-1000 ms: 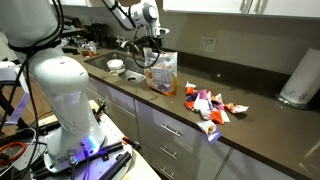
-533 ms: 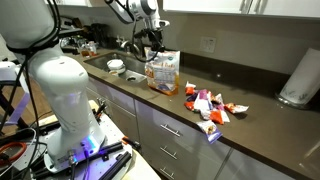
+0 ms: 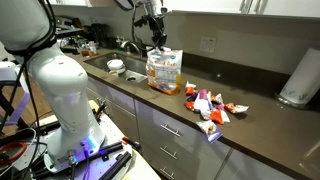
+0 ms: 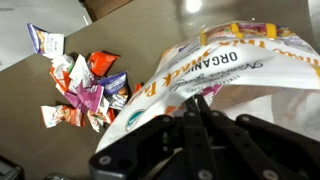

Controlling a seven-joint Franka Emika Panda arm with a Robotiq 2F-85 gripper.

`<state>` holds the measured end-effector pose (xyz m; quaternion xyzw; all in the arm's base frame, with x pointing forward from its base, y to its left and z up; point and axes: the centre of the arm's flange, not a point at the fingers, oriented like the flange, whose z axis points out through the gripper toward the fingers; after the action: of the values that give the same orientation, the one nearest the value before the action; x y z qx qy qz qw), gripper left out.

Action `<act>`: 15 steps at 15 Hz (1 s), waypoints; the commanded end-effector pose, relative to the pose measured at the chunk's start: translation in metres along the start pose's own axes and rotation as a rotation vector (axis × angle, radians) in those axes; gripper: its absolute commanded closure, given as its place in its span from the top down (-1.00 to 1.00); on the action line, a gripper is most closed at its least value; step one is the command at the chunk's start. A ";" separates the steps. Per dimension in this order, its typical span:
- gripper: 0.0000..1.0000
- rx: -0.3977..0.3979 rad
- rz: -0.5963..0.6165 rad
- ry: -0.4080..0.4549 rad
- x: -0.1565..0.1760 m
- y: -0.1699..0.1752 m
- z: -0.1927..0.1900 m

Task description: Remove a small packet from the big packet and put it on the counter

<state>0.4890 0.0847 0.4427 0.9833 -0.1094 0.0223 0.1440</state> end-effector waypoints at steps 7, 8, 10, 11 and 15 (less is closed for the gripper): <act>-0.98 0.046 0.019 0.043 0.006 0.025 -0.056; -0.98 0.048 0.025 0.051 0.007 0.028 -0.062; -0.98 0.055 0.039 0.066 0.009 0.036 -0.074; -0.98 0.059 0.045 0.075 0.009 0.039 -0.080; -0.98 0.081 0.079 0.122 0.009 0.056 -0.109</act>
<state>0.4906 0.0696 0.5354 0.9787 -0.1369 0.0883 0.1251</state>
